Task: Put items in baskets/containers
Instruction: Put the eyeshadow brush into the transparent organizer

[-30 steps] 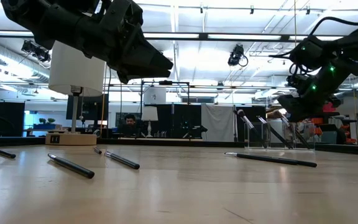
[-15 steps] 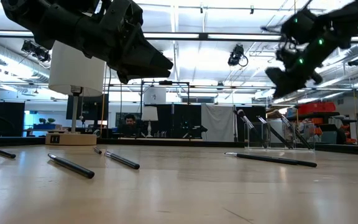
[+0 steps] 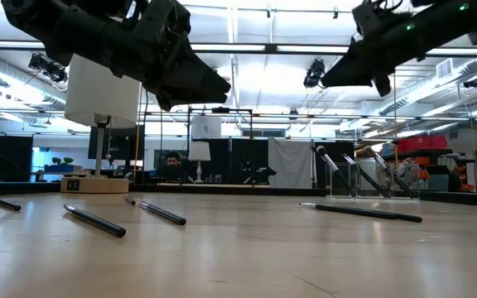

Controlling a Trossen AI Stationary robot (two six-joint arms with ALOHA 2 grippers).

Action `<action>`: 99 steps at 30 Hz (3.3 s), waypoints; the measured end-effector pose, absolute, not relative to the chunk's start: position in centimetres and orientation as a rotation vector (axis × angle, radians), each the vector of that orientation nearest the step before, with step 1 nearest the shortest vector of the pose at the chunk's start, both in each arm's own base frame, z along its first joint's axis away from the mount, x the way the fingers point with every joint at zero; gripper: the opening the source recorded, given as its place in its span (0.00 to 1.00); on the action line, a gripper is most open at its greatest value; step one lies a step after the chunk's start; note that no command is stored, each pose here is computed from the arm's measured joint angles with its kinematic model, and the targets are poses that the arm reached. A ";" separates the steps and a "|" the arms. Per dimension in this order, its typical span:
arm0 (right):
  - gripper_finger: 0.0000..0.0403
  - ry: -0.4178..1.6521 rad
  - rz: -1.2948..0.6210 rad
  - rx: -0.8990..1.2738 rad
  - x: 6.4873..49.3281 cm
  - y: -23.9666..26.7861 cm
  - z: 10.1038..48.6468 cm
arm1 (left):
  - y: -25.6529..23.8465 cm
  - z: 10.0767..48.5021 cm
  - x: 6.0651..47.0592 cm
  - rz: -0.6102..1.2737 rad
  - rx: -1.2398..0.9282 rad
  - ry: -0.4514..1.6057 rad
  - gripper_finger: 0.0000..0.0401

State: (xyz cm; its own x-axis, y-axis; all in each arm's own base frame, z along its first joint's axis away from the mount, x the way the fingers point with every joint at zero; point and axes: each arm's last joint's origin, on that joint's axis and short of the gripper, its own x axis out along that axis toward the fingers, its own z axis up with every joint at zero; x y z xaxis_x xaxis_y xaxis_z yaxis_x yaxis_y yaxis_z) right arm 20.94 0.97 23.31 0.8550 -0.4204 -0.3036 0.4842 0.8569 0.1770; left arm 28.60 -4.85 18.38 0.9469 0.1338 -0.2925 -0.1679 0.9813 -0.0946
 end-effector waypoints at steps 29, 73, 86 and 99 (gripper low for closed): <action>0.42 0.696 -0.412 0.278 24.2 7.7 11.2 | -4.7 18.4 28.6 0.207 -0.096 0.283 0.41; 0.35 0.694 -0.370 0.167 20.6 7.7 6.7 | -4.5 18.4 28.6 0.222 -0.105 0.281 0.41; 0.10 0.696 -0.380 0.140 20.9 7.5 6.0 | -4.5 18.4 28.6 0.222 -0.105 0.281 0.41; 0.02 0.654 -0.413 0.216 20.4 7.3 7.9 | -4.5 18.4 28.6 0.221 -0.104 0.283 0.41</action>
